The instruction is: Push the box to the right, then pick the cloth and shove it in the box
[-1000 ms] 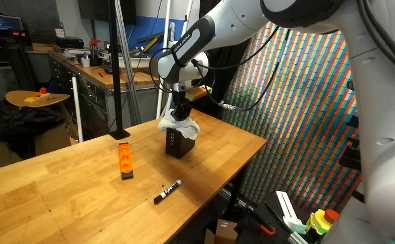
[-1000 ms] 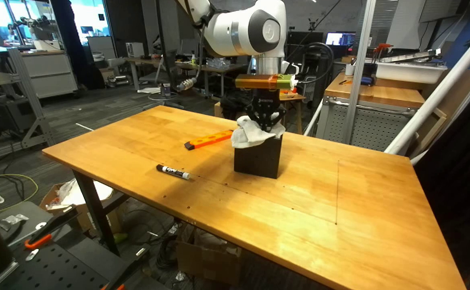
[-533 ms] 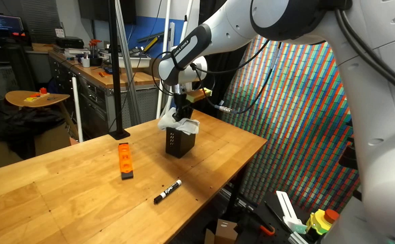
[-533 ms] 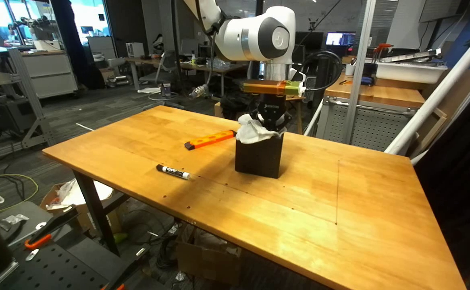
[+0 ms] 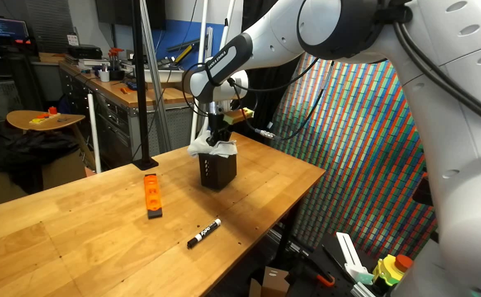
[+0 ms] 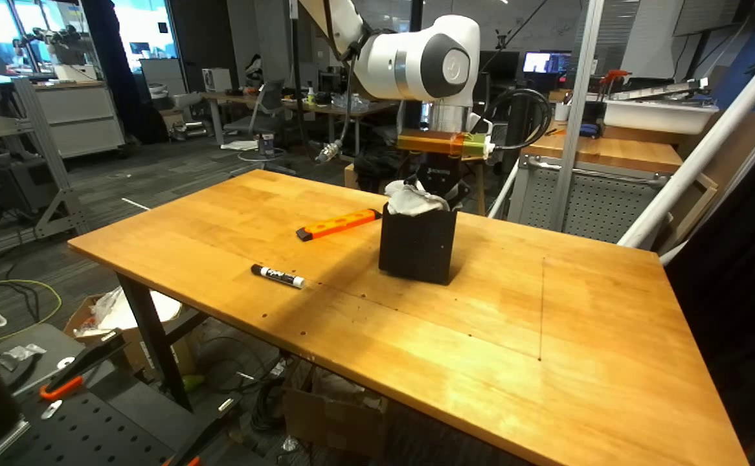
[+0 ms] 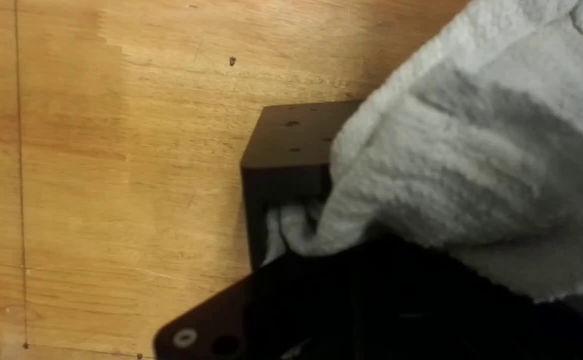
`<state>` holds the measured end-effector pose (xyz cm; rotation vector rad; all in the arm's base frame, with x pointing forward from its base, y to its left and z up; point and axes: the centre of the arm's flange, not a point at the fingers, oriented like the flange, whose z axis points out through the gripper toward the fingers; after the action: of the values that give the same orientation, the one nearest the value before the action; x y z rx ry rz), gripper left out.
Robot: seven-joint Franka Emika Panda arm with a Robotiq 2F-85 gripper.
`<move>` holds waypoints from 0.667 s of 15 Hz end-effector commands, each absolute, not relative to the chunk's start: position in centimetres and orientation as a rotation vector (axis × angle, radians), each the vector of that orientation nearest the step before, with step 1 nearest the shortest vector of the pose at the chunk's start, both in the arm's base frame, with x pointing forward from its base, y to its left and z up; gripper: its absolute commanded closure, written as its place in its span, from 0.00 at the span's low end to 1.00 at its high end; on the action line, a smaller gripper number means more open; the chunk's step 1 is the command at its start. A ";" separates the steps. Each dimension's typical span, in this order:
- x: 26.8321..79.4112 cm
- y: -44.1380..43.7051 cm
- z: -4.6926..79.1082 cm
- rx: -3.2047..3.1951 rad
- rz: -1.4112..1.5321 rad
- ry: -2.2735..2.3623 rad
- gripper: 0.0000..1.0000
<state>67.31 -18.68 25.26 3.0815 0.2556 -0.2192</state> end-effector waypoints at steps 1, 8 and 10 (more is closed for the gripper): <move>68.9 -18.9 23.6 3.123 -0.168 0.337 1.00; 69.3 -19.7 24.4 3.102 -0.129 0.372 1.00; 69.3 -19.7 24.9 3.090 -0.104 0.387 1.00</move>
<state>68.36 -18.99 25.11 3.0905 0.3485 -0.1648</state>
